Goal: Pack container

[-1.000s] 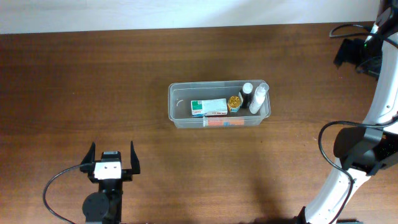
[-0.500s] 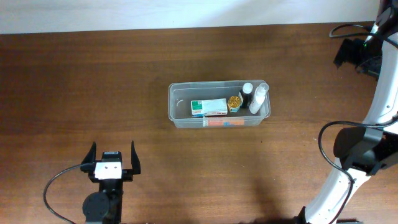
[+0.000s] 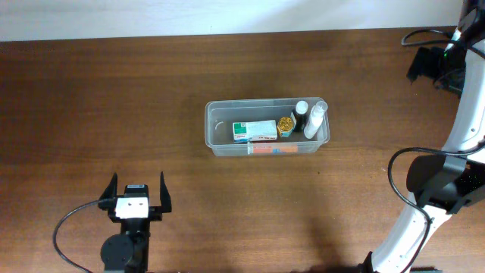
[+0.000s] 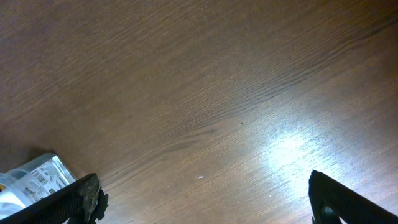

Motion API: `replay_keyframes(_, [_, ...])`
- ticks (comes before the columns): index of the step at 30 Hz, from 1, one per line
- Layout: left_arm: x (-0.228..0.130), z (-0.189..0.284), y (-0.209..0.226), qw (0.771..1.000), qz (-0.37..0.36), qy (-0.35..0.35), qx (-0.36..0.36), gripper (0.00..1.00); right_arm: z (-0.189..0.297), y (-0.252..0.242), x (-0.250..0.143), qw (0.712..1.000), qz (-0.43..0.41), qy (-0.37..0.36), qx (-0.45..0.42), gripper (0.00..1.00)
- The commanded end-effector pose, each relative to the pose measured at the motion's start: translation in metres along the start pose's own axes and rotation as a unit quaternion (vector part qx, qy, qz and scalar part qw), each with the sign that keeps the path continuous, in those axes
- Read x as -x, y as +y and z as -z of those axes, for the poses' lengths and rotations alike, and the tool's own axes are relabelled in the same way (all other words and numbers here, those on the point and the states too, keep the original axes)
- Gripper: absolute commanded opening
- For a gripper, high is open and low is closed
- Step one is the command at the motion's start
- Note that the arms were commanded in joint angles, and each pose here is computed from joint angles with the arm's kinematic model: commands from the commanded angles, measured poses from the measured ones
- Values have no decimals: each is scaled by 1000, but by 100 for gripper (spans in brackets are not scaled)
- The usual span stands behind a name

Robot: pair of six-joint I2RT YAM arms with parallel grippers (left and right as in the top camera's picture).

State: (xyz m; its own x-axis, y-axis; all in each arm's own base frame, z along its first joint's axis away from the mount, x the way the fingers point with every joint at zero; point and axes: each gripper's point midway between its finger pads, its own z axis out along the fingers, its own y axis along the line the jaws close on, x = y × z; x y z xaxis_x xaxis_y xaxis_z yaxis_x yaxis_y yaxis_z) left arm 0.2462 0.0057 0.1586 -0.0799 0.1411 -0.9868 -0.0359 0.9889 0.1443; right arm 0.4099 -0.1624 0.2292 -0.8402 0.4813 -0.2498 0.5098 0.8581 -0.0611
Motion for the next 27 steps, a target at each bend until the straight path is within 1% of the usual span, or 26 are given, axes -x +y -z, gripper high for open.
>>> replay_keyframes(1, [-1, 0, -1, 1000, -10, -1, -3, 99, 13, -5, 0, 1000, -7, -15, -2, 98])
replay_keyframes(7, [-1, 0, -1, 1000, -10, -1, -3, 99, 16, -5, 1, 1000, -7, -22, -1, 98])
replay_keyframes(11, [-1, 0, -1, 1000, -10, -1, -3, 99, 33, -7, 1, 999, -7, -43, 2, 98])
replay_keyframes(14, [-1, 0, -1, 1000, -10, -1, -3, 99, 57, -5, 7, 996, -9, -87, 12, 98])
replay_keyframes(15, [-1, 0, -1, 1000, -10, -1, -3, 99, 75, -1, 12, 993, -7, -120, 20, 98])
replay_keyframes(20, [-1, 0, -1, 1000, -10, -1, -3, 99, 140, 16, 16, 971, 4, -231, 54, 98])
replay_keyframes(23, [-1, 0, -1, 1000, -10, -1, -3, 99, 164, 27, 10, 957, 12, -280, 74, 98])
replay_keyframes(27, [-1, 0, -1, 1000, -10, -1, -3, 100, 173, 39, -15, 942, 27, -319, 97, 98])
